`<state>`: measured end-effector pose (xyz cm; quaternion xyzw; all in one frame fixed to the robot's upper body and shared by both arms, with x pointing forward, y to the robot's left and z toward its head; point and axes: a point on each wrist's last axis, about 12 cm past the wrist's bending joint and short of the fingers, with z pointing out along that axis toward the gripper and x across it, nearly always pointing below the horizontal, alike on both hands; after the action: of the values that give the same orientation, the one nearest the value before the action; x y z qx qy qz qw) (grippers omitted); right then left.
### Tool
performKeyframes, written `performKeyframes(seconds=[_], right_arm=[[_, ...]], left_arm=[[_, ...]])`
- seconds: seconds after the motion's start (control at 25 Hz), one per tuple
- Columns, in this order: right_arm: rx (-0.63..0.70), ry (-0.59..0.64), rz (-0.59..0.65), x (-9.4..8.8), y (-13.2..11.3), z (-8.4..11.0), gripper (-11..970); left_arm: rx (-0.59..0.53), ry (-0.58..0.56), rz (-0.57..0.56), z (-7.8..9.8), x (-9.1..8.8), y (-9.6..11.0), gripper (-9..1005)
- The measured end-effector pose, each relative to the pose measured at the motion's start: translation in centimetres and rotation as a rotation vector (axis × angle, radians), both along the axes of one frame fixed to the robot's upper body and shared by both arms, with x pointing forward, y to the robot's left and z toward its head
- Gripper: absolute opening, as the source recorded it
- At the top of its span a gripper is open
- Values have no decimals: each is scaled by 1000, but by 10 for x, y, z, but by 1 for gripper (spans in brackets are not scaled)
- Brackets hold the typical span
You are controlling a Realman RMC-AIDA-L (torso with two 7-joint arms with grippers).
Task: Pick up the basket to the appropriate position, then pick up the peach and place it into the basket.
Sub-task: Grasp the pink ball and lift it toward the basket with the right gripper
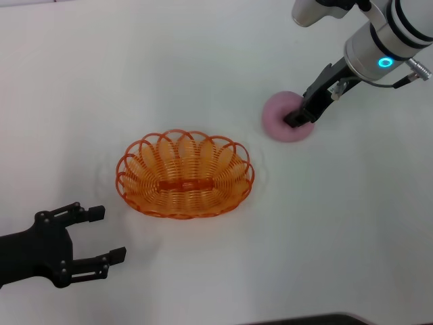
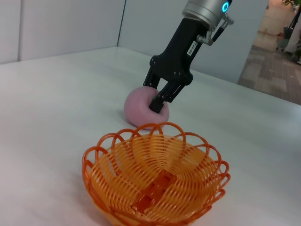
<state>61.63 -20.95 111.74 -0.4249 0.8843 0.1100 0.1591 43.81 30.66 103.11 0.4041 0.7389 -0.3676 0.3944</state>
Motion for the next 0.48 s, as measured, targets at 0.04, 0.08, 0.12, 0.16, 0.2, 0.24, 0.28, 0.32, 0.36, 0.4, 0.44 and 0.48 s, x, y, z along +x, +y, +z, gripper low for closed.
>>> performKeyframes(seconds=[0.04,0.08,0.12,0.16,0.2,0.24,0.28,0.32,0.36,0.4,0.44,0.48], right_arm=[[0,0,0,0,0,0,378],[0,0,0,0,0,0,365],[0,1,0,0,0,0,353],[0,0,0,0,0,0,340],[0,0,-1,0,0,0,328],[0,1,-1,0,0,0,315],[1,1,-1,0,0,0,311],[2,2,0,-1,0,0,306],[3,3,0,-1,0,0,302],[4,3,0,-1,0,0,298],[4,3,1,-1,0,0,293],[4,3,1,-1,0,0,289]], left_arm=[[0,1,0,0,0,0,853],[0,1,-1,0,0,0,853],[0,2,-1,0,0,0,853],[0,2,0,0,0,0,853],[-1,2,0,0,0,0,853],[-1,3,1,0,0,0,853],[-1,3,2,0,0,0,853],[-1,3,3,0,0,0,853],[-1,3,3,0,0,0,853],[-1,3,3,0,0,0,853],[-1,3,2,0,0,0,853],[-1,3,1,0,0,0,853]])
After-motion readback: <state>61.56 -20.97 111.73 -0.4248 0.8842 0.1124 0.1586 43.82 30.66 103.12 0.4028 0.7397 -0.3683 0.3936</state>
